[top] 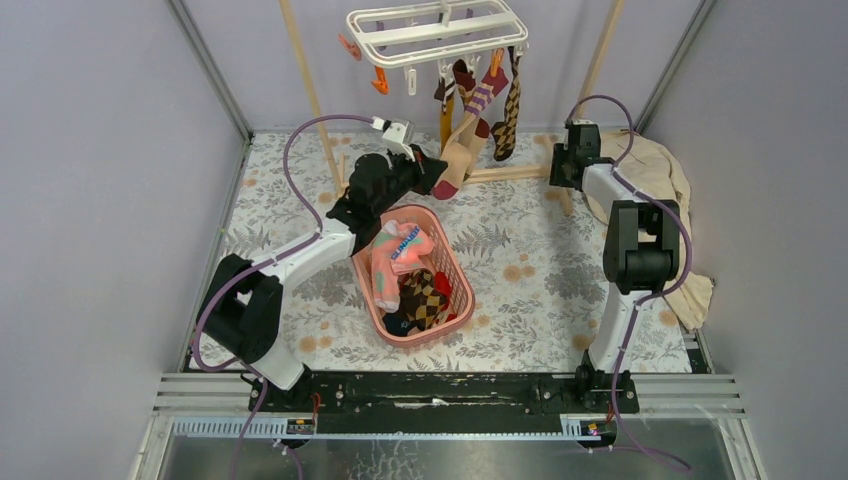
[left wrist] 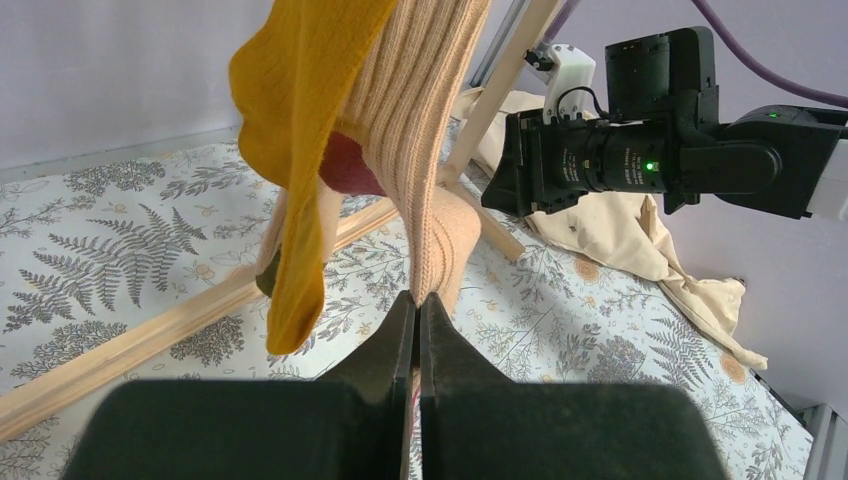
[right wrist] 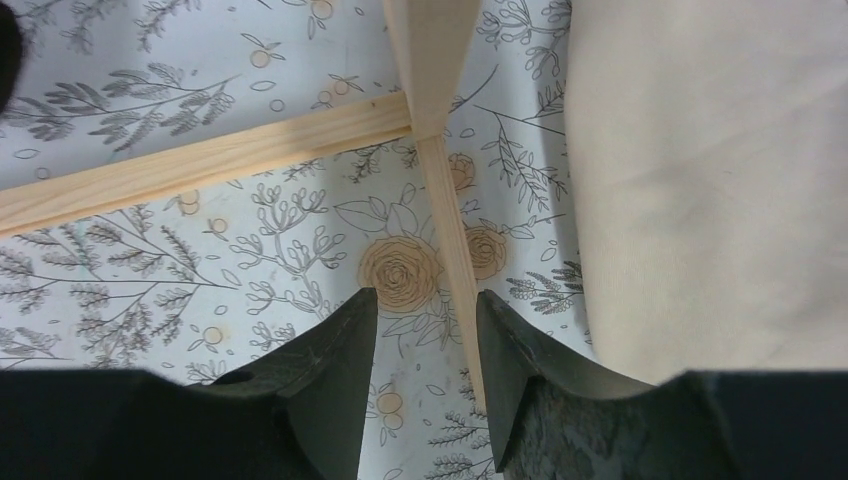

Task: Remove the socks clipped to the hanger
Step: Move the clothesline to the center of the board.

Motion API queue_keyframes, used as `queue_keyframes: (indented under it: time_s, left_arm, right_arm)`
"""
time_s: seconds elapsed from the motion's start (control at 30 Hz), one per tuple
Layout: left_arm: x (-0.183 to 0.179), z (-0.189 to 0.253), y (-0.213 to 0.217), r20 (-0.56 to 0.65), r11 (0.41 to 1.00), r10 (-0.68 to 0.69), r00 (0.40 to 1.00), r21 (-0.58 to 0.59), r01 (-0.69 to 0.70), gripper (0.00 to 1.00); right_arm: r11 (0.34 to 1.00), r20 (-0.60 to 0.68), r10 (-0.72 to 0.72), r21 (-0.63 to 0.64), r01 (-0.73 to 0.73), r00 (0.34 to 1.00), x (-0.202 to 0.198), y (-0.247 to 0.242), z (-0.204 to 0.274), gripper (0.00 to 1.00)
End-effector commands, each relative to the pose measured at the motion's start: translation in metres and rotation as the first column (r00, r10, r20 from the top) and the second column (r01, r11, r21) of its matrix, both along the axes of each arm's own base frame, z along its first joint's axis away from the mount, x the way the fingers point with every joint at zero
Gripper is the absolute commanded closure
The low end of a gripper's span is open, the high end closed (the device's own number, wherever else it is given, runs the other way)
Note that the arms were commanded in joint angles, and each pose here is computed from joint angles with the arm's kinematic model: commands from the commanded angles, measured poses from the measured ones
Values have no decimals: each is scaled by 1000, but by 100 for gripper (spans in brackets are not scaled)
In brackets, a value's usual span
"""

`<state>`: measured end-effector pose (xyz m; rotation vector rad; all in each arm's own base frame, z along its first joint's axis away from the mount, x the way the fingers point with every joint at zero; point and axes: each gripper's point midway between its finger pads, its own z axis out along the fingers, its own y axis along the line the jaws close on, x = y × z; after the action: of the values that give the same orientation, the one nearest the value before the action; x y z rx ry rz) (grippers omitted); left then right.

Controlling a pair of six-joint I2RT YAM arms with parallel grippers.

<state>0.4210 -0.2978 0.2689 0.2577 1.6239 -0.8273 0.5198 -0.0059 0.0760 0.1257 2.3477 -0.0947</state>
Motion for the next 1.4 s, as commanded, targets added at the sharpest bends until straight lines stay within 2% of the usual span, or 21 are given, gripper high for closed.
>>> queue_keyframes:
  time_s: [0.0,0.3,0.47,0.6,0.8,0.93,1.03,1.2,1.37]
  left_arm:
    - [5,16,-2,32,1000,-11,999,-18,11,100]
    - [3,20,-4,32,999,-25,999,-19,26,100]
    - [1,20,-4,29,999,-32,999,-16,33,100]
    - [1,20,-6,25,999,-38,999,-21,39,100]
    - [-1,24,-4,29,999,-38,999,-23,38,100]
    - [-1,23,-5,25,999,-40,999,-23,40,100]
    - [-2,22,-4,22,999,-39,999,-25,39,100]
    - [-5,22,-1,16,999,-30,999,-23,30,100]
    - [-10,18,5,-6,1000,-12,1000,-17,12,100]
  right_arm:
    - [1000,-37,1,-7,-2,999,-2,-8,-13,52]
    - [999,-164,30,44,-23,986,-19,2,-56,53]
    - [999,-213,-9,41,18,977,-29,-14,-71,56]
    - [999,-213,-40,22,45,976,-32,-20,-73,56]
    - [997,-116,-71,12,73,991,-26,-26,-52,53]
    - [998,-154,-53,29,58,987,-26,-22,-58,53]
    - [997,-207,-24,66,38,978,-30,-13,-72,59]
    - [995,-222,-22,94,44,975,-38,-8,-74,82]
    - [992,-208,-27,115,52,978,-51,-5,-70,88]
